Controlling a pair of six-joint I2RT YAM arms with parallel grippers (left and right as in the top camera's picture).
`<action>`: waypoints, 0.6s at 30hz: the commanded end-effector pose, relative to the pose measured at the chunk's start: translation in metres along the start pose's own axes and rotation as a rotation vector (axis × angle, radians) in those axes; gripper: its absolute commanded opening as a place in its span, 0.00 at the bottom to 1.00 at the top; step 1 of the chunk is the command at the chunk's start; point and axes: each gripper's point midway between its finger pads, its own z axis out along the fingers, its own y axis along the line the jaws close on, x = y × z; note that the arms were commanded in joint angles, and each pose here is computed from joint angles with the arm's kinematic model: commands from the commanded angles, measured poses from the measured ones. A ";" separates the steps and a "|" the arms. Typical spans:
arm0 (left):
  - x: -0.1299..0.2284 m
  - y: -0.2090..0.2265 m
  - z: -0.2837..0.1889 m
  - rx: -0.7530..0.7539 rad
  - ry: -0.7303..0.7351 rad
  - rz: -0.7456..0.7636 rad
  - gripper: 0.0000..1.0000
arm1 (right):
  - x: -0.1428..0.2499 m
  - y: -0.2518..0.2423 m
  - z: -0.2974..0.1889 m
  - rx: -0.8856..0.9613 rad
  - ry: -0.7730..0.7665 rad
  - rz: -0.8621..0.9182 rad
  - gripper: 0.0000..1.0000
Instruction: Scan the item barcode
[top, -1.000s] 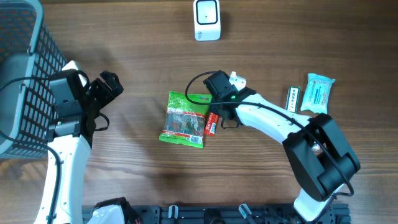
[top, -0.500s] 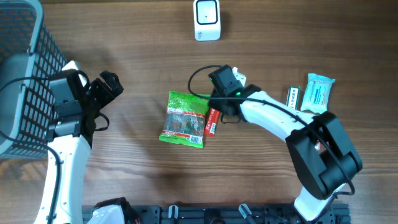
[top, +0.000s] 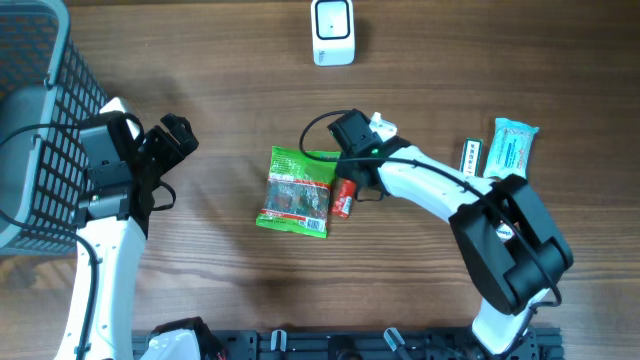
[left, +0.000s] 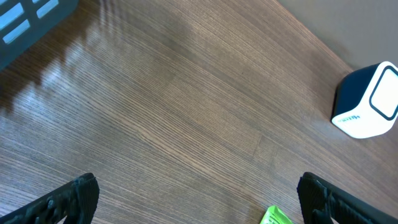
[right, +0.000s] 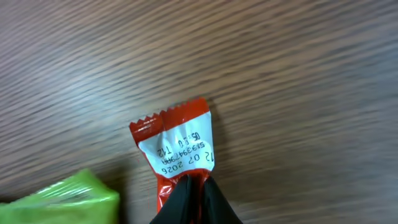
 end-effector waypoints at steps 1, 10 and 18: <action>-0.005 0.001 -0.001 -0.007 -0.013 0.013 1.00 | -0.028 -0.051 -0.014 0.123 -0.043 0.026 0.11; -0.005 0.001 -0.001 -0.007 -0.013 0.014 1.00 | -0.039 -0.116 -0.038 0.185 0.109 -0.076 0.69; -0.005 0.001 -0.001 -0.007 -0.013 0.014 1.00 | 0.037 -0.095 -0.061 -0.040 0.481 -0.360 0.33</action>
